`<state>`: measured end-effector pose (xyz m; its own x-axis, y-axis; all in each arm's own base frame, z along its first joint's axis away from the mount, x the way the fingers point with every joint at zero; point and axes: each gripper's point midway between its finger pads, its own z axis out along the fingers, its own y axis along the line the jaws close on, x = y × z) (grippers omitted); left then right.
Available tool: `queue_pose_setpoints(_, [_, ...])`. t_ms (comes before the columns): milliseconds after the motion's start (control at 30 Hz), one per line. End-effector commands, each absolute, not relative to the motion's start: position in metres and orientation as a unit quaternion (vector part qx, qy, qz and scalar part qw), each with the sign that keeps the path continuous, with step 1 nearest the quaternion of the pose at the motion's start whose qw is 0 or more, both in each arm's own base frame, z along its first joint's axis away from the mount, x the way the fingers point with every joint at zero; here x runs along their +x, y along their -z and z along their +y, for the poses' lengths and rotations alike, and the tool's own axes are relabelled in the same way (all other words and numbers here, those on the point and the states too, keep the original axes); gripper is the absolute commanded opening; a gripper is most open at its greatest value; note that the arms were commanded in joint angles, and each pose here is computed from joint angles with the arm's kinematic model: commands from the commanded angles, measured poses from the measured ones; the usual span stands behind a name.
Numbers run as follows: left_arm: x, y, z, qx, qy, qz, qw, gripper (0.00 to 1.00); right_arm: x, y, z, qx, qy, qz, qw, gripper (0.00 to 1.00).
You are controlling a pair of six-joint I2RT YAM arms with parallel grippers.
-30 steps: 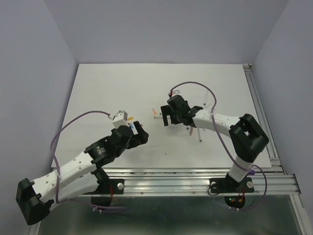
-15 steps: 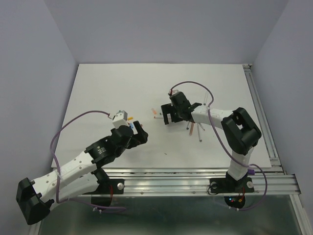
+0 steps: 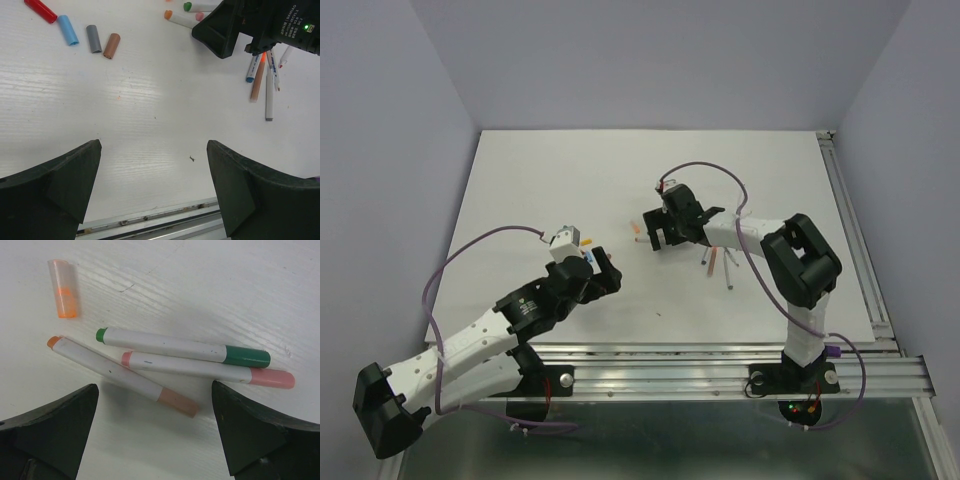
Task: Open the pen caps
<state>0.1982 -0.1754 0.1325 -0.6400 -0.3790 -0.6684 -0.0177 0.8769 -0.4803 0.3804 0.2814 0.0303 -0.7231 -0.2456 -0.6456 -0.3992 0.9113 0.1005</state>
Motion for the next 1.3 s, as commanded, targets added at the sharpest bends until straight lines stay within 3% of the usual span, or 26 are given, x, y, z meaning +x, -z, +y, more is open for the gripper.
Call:
queue_pose_setpoints(0, [0.206, -0.155, -0.173, -0.122, 0.229, 0.862, 0.435, 0.99, 0.377, -0.039, 0.293, -0.207, -0.147, 0.908, 0.334, 0.98])
queue_pose_setpoints(167, [0.207, -0.158, -0.173, -0.121, 0.229, 0.861, 0.438, 0.99, 0.352, -0.037, 0.297, -0.241, -0.189, 0.898, 0.316, 0.93])
queue_pose_setpoints(467, [0.207, -0.157, -0.173, -0.121, 0.228, 0.862, 0.436, 0.99, 0.338, -0.025, 0.285, -0.232, -0.161, 0.914, 0.292, 0.84])
queue_pose_setpoints(900, [0.207, -0.156, -0.172, -0.125, 0.225, 0.863, 0.435, 0.99, 0.333, -0.006, 0.274, -0.242, -0.106, 0.922, 0.285, 0.44])
queue_pose_setpoints(1267, [0.205, -0.158, -0.169, -0.128, 0.228, 0.86, 0.438, 0.99, 0.323, -0.005, 0.27, -0.27, -0.099, 0.917, 0.275, 0.39])
